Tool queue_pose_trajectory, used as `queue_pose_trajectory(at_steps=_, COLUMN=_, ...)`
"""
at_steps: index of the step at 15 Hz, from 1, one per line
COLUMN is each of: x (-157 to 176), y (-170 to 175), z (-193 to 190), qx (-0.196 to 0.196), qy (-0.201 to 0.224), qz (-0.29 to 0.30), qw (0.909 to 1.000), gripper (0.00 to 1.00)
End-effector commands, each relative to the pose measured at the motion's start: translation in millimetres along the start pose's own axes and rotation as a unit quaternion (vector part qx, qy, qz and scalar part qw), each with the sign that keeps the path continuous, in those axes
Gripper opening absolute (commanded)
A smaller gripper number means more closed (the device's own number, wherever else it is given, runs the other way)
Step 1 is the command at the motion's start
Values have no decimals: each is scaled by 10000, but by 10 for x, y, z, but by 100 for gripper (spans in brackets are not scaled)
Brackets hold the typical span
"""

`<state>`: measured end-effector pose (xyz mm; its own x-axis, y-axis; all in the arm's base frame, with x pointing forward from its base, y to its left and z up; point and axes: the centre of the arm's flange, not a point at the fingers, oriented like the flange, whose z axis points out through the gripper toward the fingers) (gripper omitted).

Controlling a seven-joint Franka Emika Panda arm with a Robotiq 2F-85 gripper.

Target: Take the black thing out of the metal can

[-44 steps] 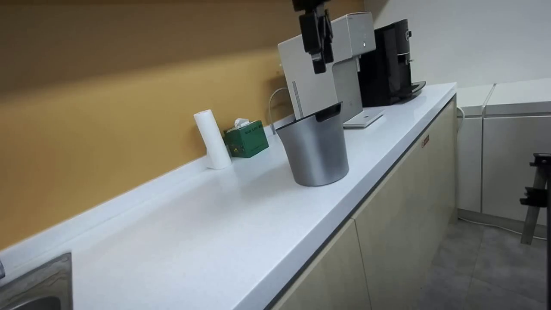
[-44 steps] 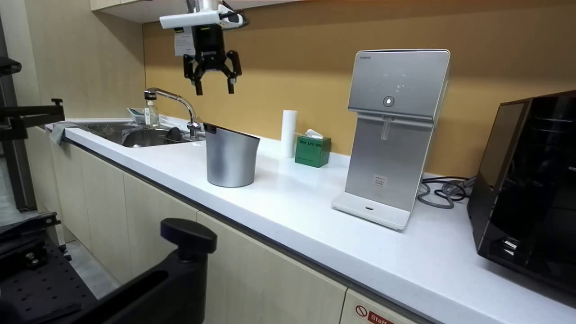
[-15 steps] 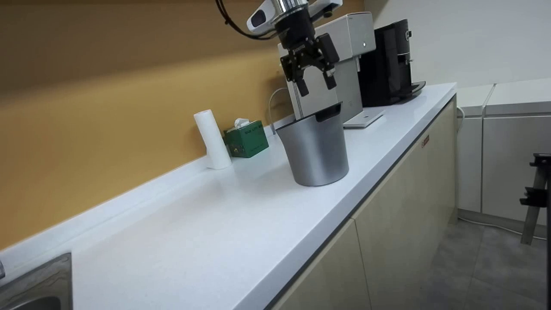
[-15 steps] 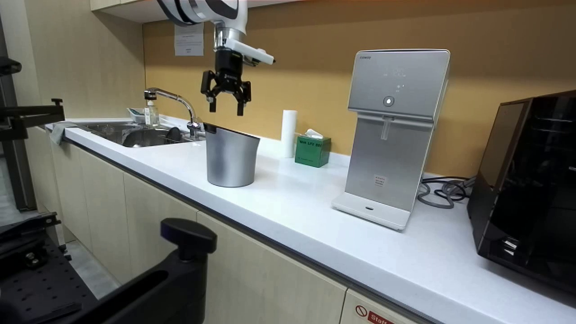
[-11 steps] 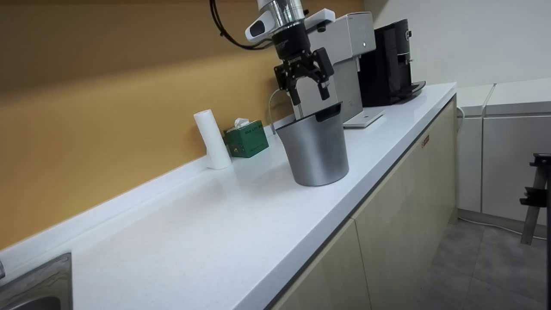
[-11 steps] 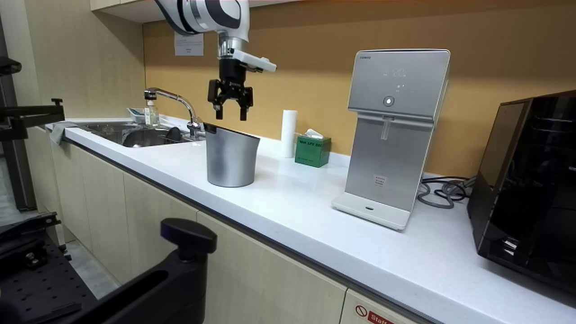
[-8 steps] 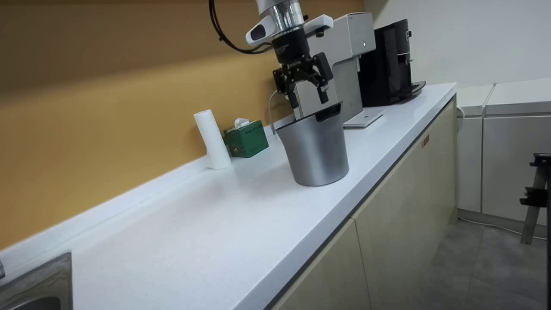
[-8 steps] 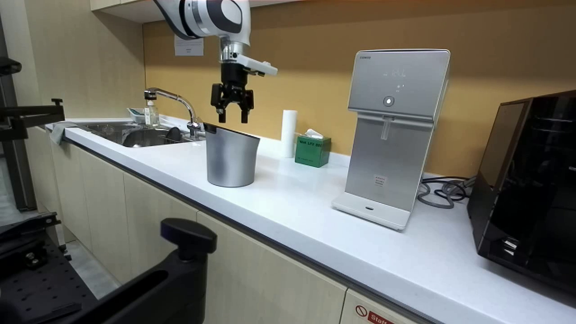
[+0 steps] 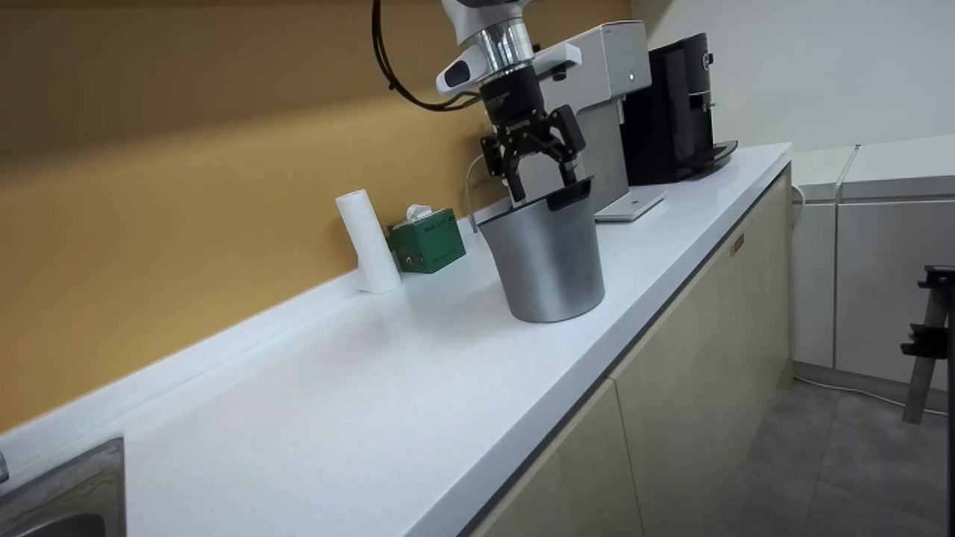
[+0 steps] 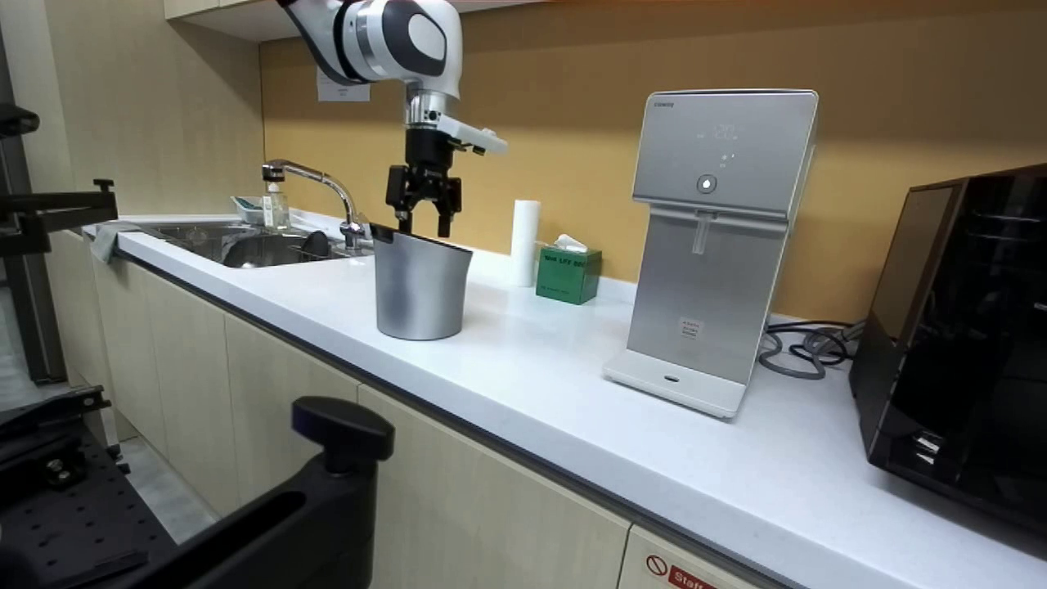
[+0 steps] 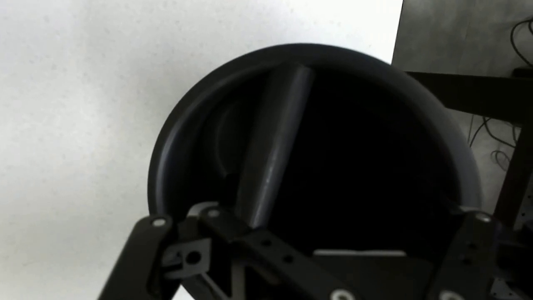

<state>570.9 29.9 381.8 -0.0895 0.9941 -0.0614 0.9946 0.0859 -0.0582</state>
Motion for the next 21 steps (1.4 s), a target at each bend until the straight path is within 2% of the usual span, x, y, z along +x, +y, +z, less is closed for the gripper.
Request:
queue_pose_trajectory(at_steps=1, x=-23, y=-17, z=97, qx=58, qy=111, qz=1, qw=9999, gripper=100)
queue_pose_trajectory(at_steps=10, x=30, y=36, z=287, qx=37, qy=144, qz=193, qw=9997, gripper=100)
queue_pose_trajectory(at_steps=17, x=171, y=28, z=294, qx=-175, qy=381, qz=893, qw=9951, gripper=100)
queue_pose_trajectory(at_steps=21, x=221, y=-6, z=216, qx=-323, qy=395, qz=1035, qw=9933, gripper=100)
